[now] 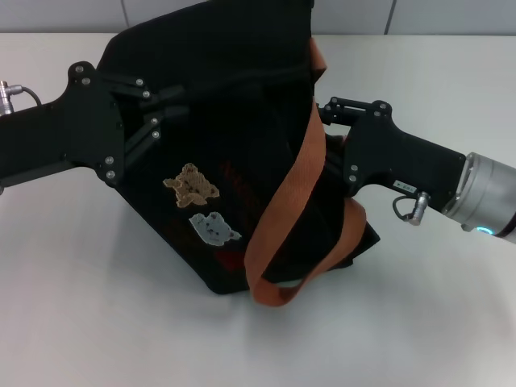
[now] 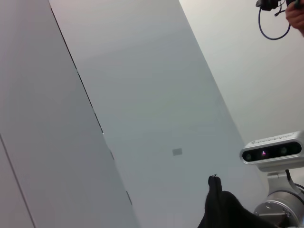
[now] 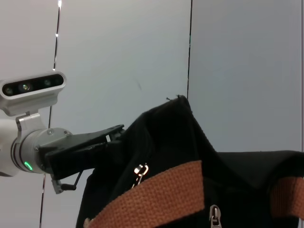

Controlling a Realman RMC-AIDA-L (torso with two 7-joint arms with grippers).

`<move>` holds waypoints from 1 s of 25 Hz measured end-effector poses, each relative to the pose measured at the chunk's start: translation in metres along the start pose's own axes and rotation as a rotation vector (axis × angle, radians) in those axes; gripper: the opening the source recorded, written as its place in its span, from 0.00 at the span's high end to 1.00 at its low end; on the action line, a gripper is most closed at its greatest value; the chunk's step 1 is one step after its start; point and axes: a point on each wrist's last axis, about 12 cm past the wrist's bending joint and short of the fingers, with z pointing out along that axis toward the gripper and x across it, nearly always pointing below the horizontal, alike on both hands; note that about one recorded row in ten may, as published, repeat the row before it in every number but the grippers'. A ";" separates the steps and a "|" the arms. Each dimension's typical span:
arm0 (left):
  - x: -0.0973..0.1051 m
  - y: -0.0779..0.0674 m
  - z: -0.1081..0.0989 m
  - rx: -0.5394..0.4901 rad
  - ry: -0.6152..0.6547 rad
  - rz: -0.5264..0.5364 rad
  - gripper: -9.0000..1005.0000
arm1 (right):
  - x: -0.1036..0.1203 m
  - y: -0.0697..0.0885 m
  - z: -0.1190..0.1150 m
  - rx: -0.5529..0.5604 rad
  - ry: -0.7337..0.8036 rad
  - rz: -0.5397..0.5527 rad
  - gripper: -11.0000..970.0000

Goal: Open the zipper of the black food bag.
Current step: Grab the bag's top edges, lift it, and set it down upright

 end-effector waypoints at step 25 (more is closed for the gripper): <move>0.003 -0.001 0.001 -0.011 0.005 -0.013 0.92 | 0.001 -0.001 0.007 0.069 -0.025 -0.001 0.90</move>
